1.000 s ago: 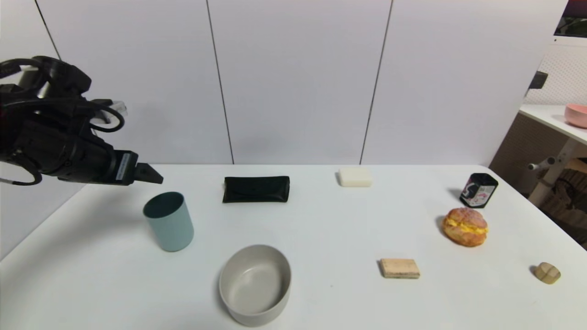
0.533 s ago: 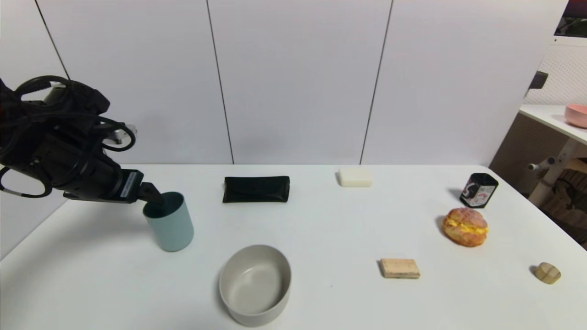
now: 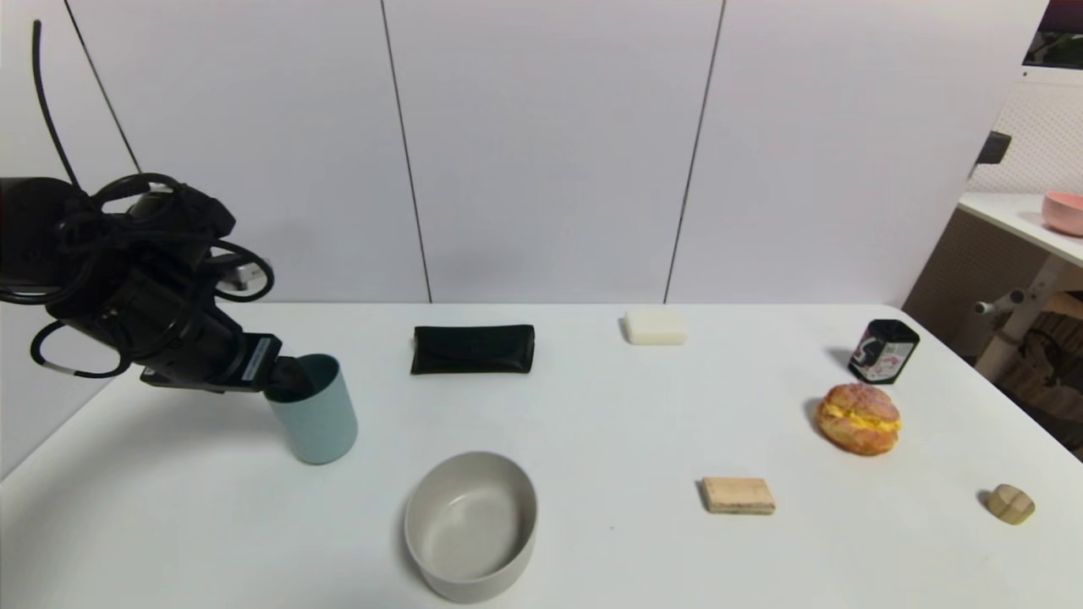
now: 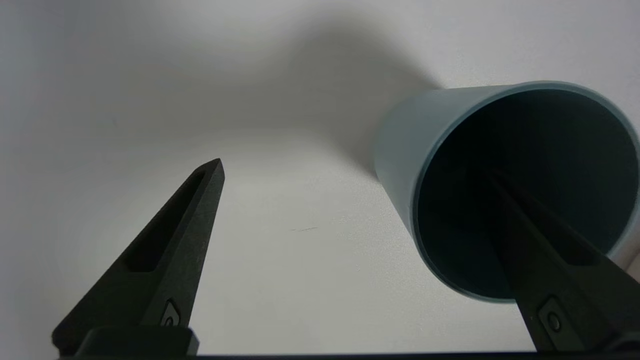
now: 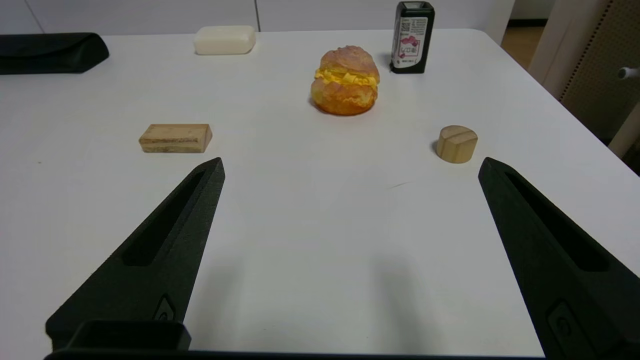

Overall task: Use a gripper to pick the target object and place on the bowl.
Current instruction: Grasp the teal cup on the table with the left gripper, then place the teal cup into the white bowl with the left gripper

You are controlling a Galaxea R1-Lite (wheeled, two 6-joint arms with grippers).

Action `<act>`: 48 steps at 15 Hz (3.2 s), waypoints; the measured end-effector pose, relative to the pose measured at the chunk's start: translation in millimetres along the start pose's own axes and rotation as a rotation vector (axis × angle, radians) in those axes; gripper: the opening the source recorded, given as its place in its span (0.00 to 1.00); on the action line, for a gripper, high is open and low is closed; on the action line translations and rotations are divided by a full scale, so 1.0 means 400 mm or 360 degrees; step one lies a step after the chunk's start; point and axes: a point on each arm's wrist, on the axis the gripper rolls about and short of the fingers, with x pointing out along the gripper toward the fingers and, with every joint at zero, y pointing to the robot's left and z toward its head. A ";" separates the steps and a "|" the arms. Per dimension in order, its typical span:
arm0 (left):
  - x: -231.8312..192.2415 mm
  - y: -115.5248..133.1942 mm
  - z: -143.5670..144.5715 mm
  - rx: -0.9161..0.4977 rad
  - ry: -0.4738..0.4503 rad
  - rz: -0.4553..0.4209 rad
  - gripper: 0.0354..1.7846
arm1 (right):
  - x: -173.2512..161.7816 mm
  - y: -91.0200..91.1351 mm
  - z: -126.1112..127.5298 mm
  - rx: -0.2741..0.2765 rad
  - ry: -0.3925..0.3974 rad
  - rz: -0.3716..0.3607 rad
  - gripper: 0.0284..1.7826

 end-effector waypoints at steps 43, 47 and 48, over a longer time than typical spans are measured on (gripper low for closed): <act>-0.272 -0.070 0.010 0.0171 -0.0331 -0.0249 0.03 | 0.000 0.000 0.000 0.0000 0.0001 0.0000 0.98; -0.306 -0.141 -0.003 0.0324 -0.0379 -0.0401 0.03 | 0.000 0.000 0.000 0.0000 0.0000 0.0000 0.98; -0.307 -0.161 -0.005 0.0365 -0.0374 -0.0459 0.03 | 0.000 0.000 0.000 0.0000 0.0000 0.0000 0.98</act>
